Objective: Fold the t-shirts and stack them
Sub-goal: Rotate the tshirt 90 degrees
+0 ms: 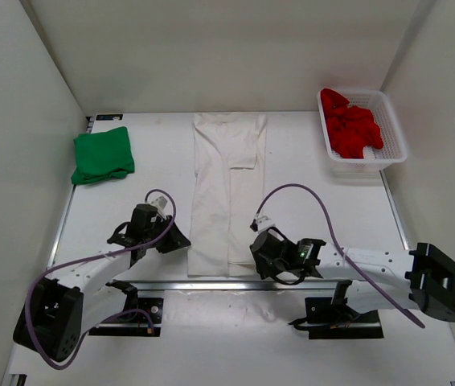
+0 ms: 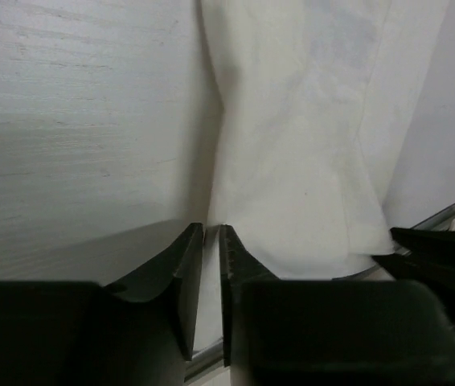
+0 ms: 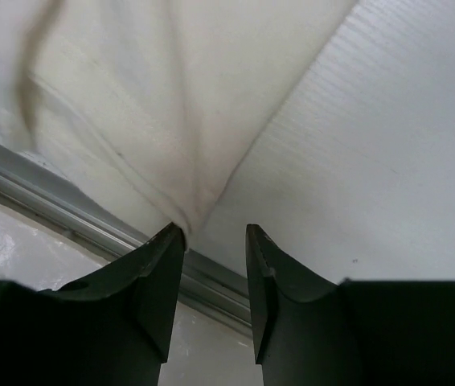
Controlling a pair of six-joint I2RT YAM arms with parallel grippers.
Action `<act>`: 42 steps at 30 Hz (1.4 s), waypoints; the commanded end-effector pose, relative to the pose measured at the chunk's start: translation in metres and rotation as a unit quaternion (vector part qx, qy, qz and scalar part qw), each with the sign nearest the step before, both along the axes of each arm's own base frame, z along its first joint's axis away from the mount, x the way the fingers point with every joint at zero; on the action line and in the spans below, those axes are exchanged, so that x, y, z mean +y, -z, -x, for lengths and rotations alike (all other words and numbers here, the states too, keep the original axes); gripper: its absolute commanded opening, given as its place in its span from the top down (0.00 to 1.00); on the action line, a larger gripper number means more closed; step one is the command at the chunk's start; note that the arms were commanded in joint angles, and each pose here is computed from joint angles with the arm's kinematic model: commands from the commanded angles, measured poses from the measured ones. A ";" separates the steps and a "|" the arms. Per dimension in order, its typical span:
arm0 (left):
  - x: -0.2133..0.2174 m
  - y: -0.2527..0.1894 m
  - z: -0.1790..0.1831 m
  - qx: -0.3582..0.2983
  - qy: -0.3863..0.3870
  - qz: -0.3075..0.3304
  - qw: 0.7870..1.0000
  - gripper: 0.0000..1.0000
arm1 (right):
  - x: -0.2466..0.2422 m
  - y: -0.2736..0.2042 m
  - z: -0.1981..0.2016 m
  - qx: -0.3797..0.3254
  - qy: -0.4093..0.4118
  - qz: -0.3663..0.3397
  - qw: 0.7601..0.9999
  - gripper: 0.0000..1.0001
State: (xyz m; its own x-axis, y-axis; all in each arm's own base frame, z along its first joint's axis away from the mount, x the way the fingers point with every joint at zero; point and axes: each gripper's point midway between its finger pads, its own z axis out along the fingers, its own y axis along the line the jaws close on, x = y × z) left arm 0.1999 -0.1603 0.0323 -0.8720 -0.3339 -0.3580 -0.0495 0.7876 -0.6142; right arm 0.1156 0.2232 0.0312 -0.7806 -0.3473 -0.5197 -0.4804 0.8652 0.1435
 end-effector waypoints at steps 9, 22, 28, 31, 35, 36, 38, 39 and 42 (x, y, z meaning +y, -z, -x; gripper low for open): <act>-0.001 -0.013 -0.002 -0.028 0.004 0.013 1.000 0.52 | 0.060 -0.041 -0.012 -0.037 -0.083 -0.028 0.995 0.65; -0.014 -0.017 0.002 -0.030 0.017 0.035 0.999 0.57 | 0.099 -0.017 -0.030 -0.076 -0.172 0.019 0.982 0.76; -0.017 -0.015 0.004 -0.031 0.024 0.034 0.999 0.57 | 0.107 -0.002 -0.030 -0.088 -0.188 0.046 0.977 0.72; -0.016 -0.015 0.003 -0.031 0.022 0.033 0.999 0.58 | 0.112 -0.007 -0.027 -0.096 -0.196 0.050 0.975 0.70; -0.018 -0.012 0.007 -0.029 0.025 0.035 0.999 0.59 | 0.110 -0.008 -0.037 -0.117 -0.176 0.054 0.976 0.70; -0.018 -0.011 0.007 -0.029 0.022 0.036 0.999 0.59 | 0.109 -0.007 -0.040 -0.117 -0.171 0.055 0.977 0.71; -0.018 -0.009 0.008 -0.024 0.020 0.035 0.999 0.59 | 0.106 -0.002 -0.041 -0.111 -0.165 0.057 0.978 0.72; -0.018 -0.010 0.008 -0.028 0.024 0.036 0.999 0.60 | 0.104 -0.001 -0.043 -0.114 -0.161 0.062 0.978 0.72; -0.015 -0.009 0.008 -0.028 0.020 0.035 0.999 0.59 | 0.099 0.008 -0.039 -0.103 -0.163 0.064 0.979 0.74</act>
